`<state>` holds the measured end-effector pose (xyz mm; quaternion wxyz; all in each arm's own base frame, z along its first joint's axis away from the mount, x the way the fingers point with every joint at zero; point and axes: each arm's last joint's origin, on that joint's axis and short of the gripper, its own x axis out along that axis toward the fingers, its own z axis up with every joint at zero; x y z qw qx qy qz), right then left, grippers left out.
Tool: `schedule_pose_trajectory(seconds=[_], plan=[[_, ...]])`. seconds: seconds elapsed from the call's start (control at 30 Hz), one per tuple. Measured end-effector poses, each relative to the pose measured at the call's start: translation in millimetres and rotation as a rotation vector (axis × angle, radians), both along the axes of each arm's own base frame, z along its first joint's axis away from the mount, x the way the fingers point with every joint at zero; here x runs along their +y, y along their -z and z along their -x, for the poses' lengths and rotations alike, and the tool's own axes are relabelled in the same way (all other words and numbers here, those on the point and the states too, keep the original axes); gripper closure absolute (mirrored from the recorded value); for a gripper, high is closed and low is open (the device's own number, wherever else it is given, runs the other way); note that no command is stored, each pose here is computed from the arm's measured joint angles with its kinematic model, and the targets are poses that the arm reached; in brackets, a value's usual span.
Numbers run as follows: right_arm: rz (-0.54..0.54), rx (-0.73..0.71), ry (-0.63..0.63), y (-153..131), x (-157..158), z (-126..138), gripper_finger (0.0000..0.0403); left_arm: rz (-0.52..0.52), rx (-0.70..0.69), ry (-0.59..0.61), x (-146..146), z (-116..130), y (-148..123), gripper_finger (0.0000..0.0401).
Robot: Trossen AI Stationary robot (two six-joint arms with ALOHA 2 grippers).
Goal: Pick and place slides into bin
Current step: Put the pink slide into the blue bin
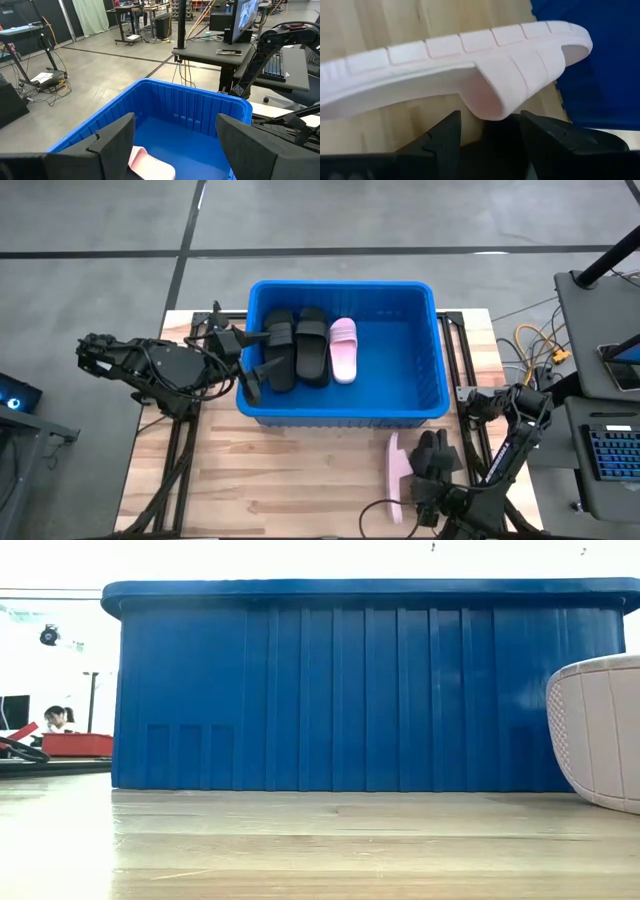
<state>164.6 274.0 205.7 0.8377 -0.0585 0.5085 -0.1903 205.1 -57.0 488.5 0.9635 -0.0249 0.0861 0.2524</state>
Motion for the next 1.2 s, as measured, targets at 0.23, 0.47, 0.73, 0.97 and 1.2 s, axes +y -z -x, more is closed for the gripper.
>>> schedule_pose_trajectory(seconds=[0.23,0.47,0.73,0.97,1.2], plan=[[-0.023,-0.017,0.018,-6.5,-1.5,-5.1,0.0209,-0.001,0.002,0.000,0.0,0.0,0.1,0.0139],[0.004,0.035,0.018,0.6,-12.3,-17.1,0.0209,-0.041,0.025,0.009,0.0,0.0,0.3,0.0139],[0.010,0.074,0.048,5.8,-20.4,-22.1,0.0217,-0.068,0.040,0.016,0.1,0.2,0.2,0.0139],[0.008,0.094,0.063,6.2,-25.5,-28.6,0.0332,-0.109,0.061,0.024,0.6,1.5,-0.4,0.0139],[-0.018,0.089,0.061,-2.7,-29.1,-37.8,0.0390,-0.133,0.071,0.029,1.4,3.7,-1.5,0.0139]])
